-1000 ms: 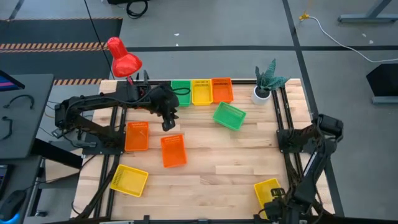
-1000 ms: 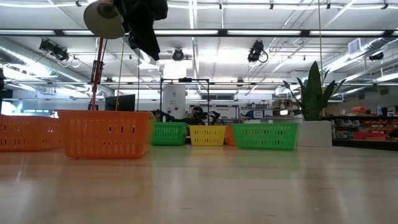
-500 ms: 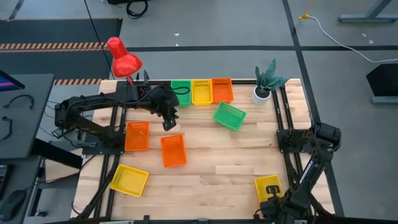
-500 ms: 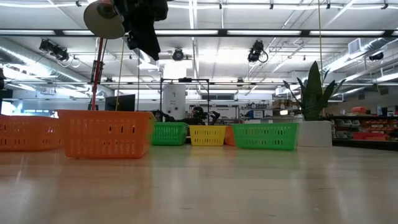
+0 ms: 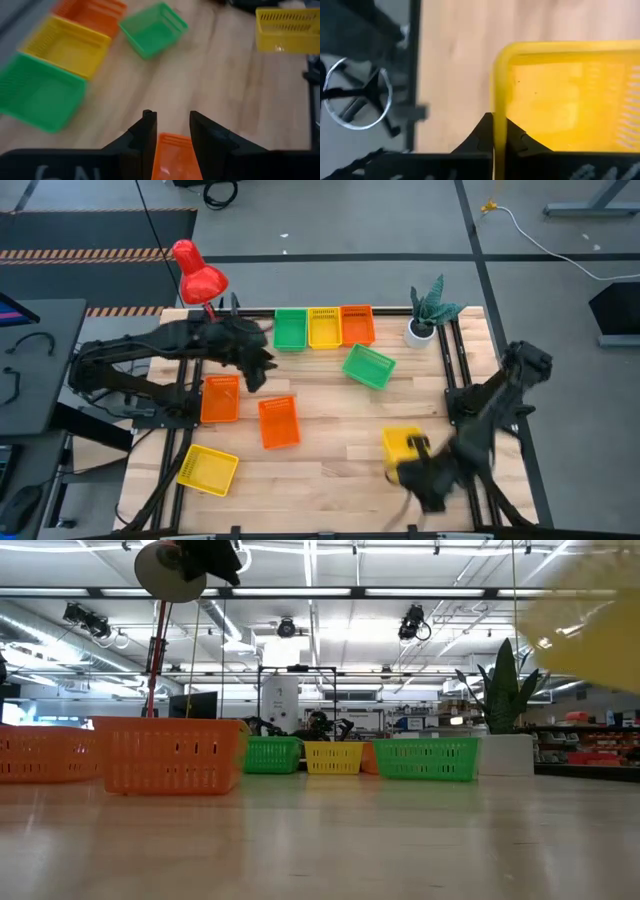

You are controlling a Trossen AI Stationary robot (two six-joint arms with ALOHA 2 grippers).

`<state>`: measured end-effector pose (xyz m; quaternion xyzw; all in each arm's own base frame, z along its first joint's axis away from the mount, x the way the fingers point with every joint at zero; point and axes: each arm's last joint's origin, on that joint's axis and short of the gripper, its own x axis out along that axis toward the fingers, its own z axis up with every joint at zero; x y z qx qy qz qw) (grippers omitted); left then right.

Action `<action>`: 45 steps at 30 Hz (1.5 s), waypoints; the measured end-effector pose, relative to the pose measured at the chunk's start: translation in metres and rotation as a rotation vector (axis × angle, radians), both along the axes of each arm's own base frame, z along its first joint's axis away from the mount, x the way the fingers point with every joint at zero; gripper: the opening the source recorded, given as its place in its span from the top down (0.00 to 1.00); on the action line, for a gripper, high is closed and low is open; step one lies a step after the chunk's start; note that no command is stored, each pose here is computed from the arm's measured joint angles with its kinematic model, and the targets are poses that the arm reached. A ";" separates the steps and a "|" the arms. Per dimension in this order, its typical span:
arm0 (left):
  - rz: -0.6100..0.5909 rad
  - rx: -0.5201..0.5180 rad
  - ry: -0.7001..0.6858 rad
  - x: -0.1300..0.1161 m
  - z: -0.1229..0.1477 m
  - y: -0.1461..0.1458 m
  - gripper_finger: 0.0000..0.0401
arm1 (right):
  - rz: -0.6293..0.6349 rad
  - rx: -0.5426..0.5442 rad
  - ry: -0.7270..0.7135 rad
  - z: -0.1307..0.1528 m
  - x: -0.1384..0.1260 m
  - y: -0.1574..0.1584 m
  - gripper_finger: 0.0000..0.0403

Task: Stack baskets by color
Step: Stack the bottom right yellow bin on top of the top yellow bin

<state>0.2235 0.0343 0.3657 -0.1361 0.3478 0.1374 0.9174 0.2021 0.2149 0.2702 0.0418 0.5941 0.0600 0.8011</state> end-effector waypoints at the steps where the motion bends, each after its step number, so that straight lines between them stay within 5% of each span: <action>1: 0.021 0.018 -0.018 -0.006 0.004 0.000 0.70 | 0.003 -0.005 -0.025 0.011 0.010 -0.014 0.99; 11: 0.164 0.092 -0.145 -0.046 0.029 -0.002 0.70 | -0.037 -0.214 -0.309 0.079 0.097 -0.171 0.99; 17: 0.173 0.099 -0.133 -0.049 0.029 -0.002 0.70 | -0.067 -0.364 -0.389 0.061 0.148 -0.258 1.00; 24: 0.173 0.099 -0.119 -0.050 0.028 -0.002 0.70 | -0.112 -0.442 -0.361 0.016 0.177 -0.332 1.00; 34: 0.199 0.121 -0.114 -0.051 0.028 -0.001 0.70 | -0.120 -0.384 -0.278 -0.043 0.194 -0.373 0.98; 45: 0.219 0.130 -0.113 -0.051 0.028 0.000 0.70 | -0.130 -0.399 -0.255 -0.050 0.191 -0.386 0.87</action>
